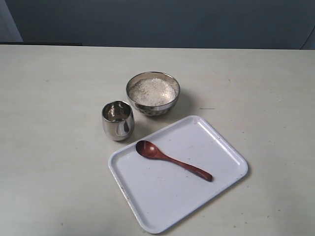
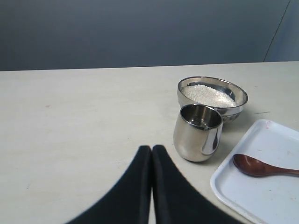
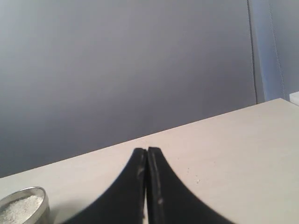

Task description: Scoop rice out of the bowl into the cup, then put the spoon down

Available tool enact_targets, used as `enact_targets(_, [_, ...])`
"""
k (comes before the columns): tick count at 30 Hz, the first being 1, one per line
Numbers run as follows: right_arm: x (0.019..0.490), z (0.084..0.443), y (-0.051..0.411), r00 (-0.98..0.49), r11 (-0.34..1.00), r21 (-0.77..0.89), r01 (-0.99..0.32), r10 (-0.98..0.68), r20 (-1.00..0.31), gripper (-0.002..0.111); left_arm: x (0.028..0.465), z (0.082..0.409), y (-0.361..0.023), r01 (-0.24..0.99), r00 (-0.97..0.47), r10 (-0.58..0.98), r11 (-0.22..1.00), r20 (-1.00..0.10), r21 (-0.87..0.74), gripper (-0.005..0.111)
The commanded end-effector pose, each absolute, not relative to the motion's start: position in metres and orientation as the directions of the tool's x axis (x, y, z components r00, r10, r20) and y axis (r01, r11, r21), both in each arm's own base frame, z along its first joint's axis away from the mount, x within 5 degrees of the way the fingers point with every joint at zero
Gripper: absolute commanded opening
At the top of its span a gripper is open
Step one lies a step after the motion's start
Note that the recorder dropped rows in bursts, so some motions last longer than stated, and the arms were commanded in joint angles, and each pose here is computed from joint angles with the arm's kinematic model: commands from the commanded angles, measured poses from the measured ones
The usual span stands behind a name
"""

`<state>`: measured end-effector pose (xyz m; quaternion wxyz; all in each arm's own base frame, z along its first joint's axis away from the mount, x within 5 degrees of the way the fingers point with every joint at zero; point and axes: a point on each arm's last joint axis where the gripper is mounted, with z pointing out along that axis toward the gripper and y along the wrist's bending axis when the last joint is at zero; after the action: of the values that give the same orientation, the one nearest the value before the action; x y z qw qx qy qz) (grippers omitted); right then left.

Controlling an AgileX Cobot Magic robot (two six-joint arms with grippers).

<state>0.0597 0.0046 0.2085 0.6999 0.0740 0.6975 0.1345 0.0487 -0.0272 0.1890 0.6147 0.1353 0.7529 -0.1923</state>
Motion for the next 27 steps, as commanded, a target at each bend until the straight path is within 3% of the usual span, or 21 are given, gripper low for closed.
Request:
enact_targets(1, [0.059,0.208,0.005,-0.013,0.942,0.323,-0.091,0.323,-0.946,0.000,0.048,0.192,-0.027,0.444,-0.190,-0.046,0.887,-0.981,-0.128,0.001])
enact_targets(12, [0.056,0.197,0.006,-0.109,0.984,0.155,-0.093,0.144,-0.984,0.000,0.048,0.192,-0.027,0.444,-0.190,-0.046,0.887,-0.981,-0.128,0.001])
enact_targets(27, [0.056,0.196,0.007,-0.115,0.981,0.167,-0.093,0.156,-0.981,0.000,0.048,0.192,-0.027,0.444,-0.190,-0.046,0.887,-0.981,-0.128,0.001])
